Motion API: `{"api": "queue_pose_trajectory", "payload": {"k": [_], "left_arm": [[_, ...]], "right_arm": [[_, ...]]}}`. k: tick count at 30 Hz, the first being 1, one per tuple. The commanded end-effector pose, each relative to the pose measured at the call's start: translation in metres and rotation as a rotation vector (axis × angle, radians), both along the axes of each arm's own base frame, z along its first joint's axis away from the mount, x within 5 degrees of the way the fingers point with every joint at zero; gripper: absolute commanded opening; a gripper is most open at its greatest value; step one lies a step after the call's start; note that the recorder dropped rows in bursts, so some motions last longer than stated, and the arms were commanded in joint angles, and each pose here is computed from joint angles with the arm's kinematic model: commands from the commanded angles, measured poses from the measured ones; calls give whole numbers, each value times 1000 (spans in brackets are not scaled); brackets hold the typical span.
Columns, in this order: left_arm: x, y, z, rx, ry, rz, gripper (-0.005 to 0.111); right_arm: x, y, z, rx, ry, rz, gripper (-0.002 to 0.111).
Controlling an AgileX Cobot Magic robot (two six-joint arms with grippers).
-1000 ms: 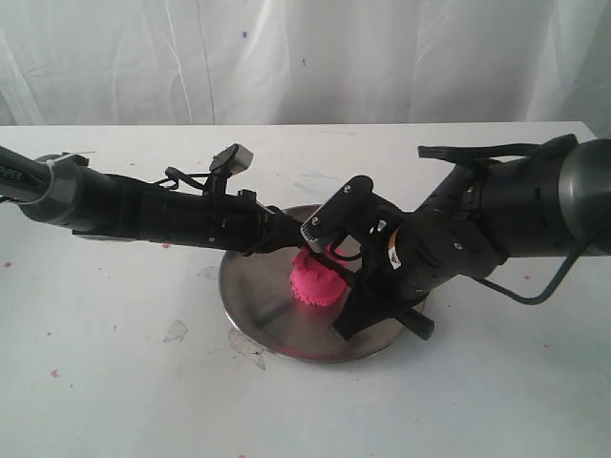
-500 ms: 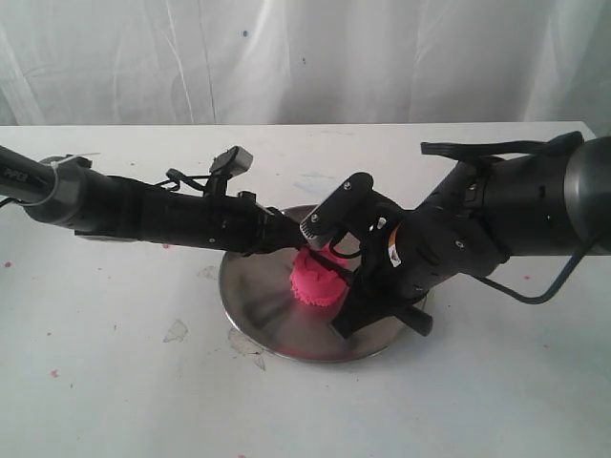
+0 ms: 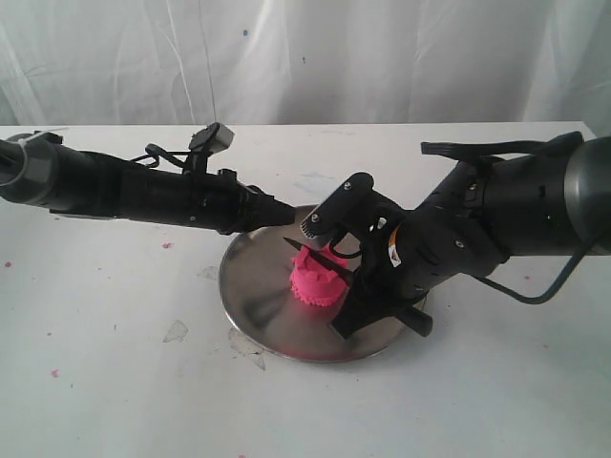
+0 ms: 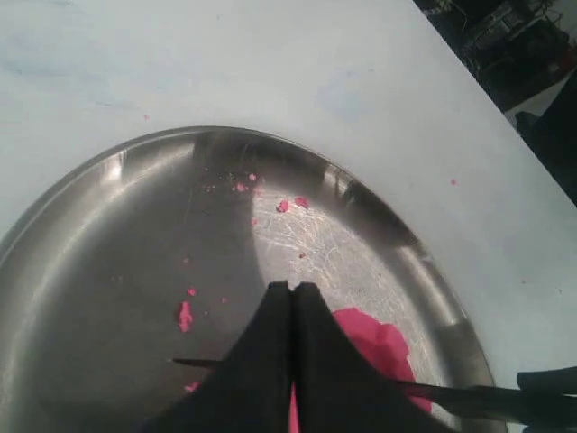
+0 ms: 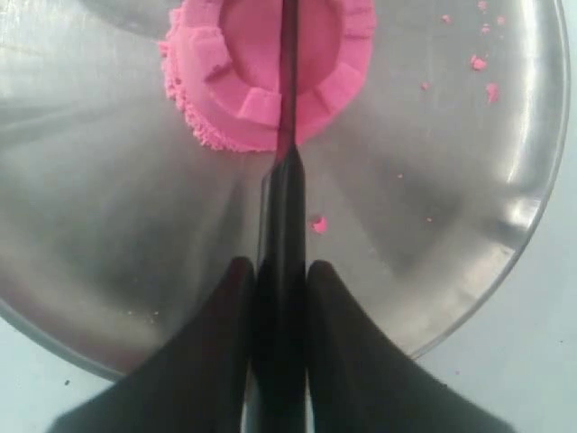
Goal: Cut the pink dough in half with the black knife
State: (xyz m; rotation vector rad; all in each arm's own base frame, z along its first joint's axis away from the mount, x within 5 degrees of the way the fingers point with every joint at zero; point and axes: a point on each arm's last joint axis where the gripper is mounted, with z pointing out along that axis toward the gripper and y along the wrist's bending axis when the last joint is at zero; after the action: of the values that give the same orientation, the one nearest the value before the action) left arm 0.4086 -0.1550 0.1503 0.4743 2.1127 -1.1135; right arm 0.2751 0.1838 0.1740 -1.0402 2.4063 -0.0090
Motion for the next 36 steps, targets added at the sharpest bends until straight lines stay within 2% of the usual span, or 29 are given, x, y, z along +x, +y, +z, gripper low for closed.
{"api": "queue_pose_trajectory", "payload": {"k": [1,13,19,36], "left_arm": [[0,-1,-2,-17,18,-1,0],[-4,-16,-19,-1,51,-26,0],[-4,-16,-26,7,67,-24,0],[-5,-17,-26,9,64,-42,0]], "right_arm": [[1,2,6,10,-25,14,0],[1,2,6,13,-27,15,0],[1,2,6,13,-27,15,0],[3,4,-11,2,16,5,0]]}}
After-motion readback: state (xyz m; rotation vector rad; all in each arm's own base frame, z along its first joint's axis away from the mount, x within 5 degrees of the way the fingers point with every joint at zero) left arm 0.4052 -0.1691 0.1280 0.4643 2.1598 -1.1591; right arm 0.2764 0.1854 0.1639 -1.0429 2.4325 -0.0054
